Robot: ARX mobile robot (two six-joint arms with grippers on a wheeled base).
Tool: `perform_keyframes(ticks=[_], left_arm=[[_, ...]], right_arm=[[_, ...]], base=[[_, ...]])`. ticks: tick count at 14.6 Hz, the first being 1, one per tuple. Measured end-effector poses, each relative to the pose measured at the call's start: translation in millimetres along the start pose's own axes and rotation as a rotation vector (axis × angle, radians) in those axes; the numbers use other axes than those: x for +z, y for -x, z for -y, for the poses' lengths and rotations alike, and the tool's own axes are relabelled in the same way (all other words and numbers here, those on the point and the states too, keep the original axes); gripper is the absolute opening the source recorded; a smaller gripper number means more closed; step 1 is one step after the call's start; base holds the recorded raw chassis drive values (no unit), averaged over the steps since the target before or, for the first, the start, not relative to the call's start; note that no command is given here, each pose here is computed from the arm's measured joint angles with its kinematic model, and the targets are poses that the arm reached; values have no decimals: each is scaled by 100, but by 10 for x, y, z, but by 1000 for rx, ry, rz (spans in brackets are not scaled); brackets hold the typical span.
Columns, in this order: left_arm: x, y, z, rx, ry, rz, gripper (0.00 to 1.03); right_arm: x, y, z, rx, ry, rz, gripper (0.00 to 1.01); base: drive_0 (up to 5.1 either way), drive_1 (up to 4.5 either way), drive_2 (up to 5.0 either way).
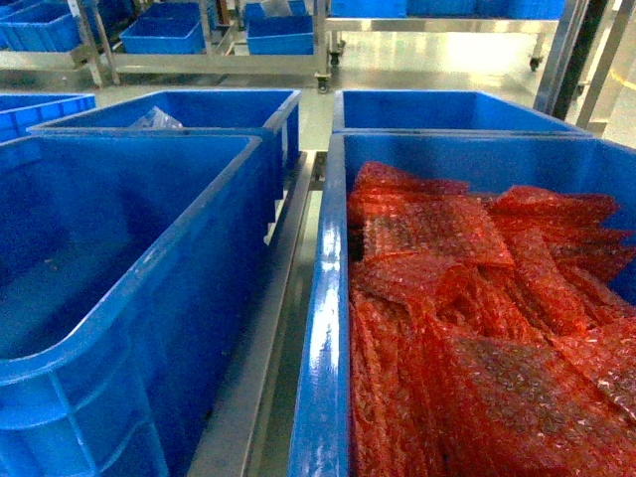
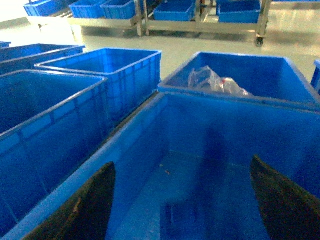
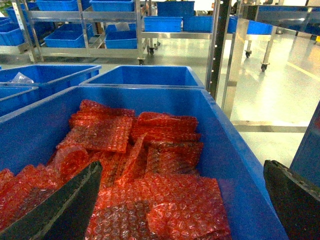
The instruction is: Pick blue part to blue bin on bottom shelf
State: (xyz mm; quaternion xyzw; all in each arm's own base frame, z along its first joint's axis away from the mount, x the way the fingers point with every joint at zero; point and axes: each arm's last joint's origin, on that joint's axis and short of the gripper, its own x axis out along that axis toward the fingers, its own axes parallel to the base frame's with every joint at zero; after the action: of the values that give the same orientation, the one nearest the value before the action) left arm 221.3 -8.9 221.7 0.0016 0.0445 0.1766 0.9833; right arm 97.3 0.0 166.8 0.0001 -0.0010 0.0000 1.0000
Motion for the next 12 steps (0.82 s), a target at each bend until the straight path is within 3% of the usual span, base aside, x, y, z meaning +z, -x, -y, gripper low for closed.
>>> perform_keyframes(ticks=[1,2,4,5,6,11,12], left_arm=[[32,17,-7,0,11,17,96],[34,11,-10,-14,11,21,98],[-14,57,-155,-219,30,97,79],[-103,158,-185,-305,25,93,66],[-203,243,-180,-361,19,78,52],[-384,480,-277,-356,20,79,1],[-422,522,-293,-356,17,75,2]], right_arm=[[-1,0,0,0,0,-1,98],[-1,0,0,0,0,-1,98],[-1,0,0,-1,0,-2,98],[-1,0,0,0,0,-1,98],[-1,0,0,0,0,-1,98],[-1,0,0,0,0,-1,98],[0,0,0,0,0,0,98]], base=[[0,0,0],[0,0,0],[0,0,0],[0,0,0],[0,0,0],[0,0,0],[0,0,0]])
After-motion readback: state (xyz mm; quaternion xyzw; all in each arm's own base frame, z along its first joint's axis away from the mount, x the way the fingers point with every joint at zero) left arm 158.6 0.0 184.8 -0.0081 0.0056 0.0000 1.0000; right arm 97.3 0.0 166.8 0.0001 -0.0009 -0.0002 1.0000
